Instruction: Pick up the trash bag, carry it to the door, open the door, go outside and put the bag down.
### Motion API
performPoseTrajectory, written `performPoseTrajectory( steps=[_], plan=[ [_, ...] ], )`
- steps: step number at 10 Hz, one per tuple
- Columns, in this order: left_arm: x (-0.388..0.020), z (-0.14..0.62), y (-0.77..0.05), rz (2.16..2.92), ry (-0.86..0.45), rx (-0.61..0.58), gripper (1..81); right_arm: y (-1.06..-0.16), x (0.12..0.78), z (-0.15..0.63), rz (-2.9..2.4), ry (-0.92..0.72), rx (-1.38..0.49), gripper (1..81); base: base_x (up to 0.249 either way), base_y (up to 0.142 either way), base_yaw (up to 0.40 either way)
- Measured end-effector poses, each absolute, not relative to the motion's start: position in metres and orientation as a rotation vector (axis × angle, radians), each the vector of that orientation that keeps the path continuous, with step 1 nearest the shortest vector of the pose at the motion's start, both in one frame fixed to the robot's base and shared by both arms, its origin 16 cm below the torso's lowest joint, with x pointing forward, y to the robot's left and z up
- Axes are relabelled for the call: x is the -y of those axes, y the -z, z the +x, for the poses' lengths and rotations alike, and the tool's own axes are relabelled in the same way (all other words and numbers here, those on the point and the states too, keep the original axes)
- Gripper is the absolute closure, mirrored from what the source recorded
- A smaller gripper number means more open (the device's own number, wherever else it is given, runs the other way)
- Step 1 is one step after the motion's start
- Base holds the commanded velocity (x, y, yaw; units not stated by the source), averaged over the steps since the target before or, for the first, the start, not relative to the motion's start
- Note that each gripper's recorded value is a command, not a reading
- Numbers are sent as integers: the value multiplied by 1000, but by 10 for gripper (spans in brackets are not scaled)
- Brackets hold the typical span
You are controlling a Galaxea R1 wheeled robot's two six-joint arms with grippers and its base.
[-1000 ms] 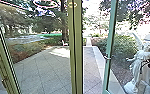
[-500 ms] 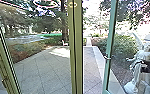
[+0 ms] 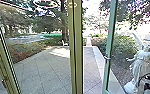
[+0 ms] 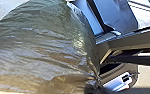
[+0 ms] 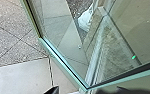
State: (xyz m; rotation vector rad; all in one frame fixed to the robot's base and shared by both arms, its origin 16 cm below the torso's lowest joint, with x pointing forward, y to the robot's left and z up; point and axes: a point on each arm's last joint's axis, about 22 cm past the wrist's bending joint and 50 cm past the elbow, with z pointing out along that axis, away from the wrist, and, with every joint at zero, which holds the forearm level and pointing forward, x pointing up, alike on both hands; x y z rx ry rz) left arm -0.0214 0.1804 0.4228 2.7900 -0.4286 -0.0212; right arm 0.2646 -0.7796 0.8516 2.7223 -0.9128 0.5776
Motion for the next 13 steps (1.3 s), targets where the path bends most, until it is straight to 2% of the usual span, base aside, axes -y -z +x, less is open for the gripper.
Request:
performPoseTrajectory(
  steps=[4, 7, 10, 13],
  plan=[
    [-168, -12, -424, 2776, 3, 432, 811, -736, 709, 186, 2909, -324, 829, 10, 0, 0, 0],
    [-167, -10, -424, 2775, -1, 434, 811, -685, 619, 170, 3105, -253, 712, 10, 0, 0, 0],
    [-164, 0, -424, 2772, -15, 439, 811, -629, 548, 104, 3237, -98, 669, 10, 0, 0, 0],
    [-163, 3, -424, 2771, -21, 441, 811, -588, 473, 55, 3357, -64, 655, 10, 0, 0, 0]
  ],
)
